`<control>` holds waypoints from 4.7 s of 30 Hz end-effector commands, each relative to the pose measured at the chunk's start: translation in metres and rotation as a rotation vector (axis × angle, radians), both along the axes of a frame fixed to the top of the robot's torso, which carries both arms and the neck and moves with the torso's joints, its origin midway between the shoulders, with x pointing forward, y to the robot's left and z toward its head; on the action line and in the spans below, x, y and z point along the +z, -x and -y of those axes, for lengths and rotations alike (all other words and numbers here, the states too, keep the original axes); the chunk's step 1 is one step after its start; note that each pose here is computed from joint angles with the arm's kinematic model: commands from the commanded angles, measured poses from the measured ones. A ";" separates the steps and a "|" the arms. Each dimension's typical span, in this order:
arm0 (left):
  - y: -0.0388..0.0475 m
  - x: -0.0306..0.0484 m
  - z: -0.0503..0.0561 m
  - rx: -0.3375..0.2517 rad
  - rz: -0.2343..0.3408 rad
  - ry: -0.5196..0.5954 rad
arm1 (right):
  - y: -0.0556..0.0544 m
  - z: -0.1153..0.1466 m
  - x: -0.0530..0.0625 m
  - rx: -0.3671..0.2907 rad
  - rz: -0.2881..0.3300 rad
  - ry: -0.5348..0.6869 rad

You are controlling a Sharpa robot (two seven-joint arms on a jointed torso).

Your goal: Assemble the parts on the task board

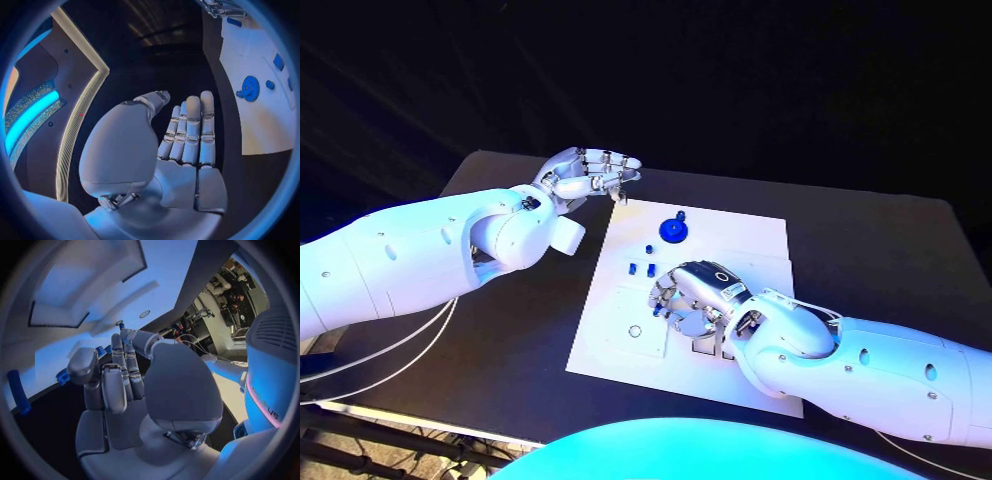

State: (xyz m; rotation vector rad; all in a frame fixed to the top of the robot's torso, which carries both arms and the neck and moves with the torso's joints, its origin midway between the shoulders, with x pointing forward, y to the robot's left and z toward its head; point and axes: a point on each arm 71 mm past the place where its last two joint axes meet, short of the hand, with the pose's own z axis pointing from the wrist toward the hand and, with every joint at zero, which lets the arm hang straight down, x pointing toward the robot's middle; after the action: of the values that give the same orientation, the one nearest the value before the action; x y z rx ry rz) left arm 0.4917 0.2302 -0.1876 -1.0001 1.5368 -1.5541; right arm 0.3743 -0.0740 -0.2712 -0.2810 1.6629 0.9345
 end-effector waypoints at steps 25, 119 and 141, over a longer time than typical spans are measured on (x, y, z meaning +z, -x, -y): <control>0.0000 0.0007 0.001 -0.011 0.001 0.008 | 0.001 -0.003 -0.005 0.015 -0.001 0.077; 0.0008 0.0000 -0.003 -0.021 0.009 -0.017 | -0.043 0.100 0.037 -0.196 -0.100 0.259; 0.0005 -0.0003 -0.003 -0.022 0.011 -0.024 | -0.042 0.099 0.041 -0.249 -0.065 0.183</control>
State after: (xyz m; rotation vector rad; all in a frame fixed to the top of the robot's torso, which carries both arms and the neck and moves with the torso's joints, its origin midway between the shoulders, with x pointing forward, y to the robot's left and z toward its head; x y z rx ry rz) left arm 0.4915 0.2347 -0.1890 -0.9778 1.5581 -1.5348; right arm 0.4166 -0.1740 -0.2336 -0.1894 1.8256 0.5993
